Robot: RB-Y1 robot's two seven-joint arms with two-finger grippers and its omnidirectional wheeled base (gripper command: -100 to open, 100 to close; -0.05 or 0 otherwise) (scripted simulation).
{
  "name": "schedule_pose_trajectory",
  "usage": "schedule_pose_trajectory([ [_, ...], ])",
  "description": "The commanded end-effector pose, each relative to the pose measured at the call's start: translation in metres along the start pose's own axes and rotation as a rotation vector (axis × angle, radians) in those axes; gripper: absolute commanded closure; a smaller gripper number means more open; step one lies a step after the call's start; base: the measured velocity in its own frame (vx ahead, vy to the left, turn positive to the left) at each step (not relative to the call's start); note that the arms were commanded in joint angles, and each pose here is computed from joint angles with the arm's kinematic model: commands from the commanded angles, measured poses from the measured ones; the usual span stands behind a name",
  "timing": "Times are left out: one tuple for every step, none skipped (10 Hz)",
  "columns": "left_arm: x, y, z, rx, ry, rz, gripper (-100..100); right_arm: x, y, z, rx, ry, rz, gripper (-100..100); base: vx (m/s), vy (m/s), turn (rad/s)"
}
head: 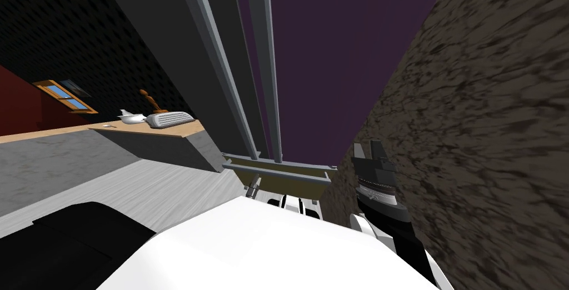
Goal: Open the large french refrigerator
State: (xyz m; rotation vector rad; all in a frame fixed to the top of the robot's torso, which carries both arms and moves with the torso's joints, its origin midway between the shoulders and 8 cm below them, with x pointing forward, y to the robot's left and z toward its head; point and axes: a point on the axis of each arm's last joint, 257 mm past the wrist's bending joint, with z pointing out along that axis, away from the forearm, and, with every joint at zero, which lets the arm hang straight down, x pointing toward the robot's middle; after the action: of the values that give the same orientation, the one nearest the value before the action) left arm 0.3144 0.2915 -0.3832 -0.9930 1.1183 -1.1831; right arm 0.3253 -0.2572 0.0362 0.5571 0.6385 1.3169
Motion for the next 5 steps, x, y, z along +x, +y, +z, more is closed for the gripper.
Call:
schedule_pose_trajectory([
  [0.006,0.010,-0.011,-0.029,-0.003,-0.011,-100,0.000,0.000,0.000,0.000,0.000,0.000,0,0.040,0.003,-0.007],
  [0.012,0.013,-0.014,-0.032,-0.006,-0.020,-100,0.000,0.000,0.000,0.000,0.000,0.000,0,0.035,0.008,-0.012],
  [0.012,0.016,-0.017,-0.044,-0.006,-0.021,-100,0.000,0.000,0.000,0.000,0.000,0.000,0,0.032,0.003,-0.007],
  [0.019,0.021,-0.023,-0.058,-0.009,-0.032,-100,0.000,0.000,0.000,0.000,0.000,0.000,0,0.040,-0.001,-0.009],
  [0.026,0.022,-0.025,-0.061,-0.013,-0.044,-100,0.000,0.000,0.000,0.000,0.000,0.000,0,0.056,0.002,-0.015],
])
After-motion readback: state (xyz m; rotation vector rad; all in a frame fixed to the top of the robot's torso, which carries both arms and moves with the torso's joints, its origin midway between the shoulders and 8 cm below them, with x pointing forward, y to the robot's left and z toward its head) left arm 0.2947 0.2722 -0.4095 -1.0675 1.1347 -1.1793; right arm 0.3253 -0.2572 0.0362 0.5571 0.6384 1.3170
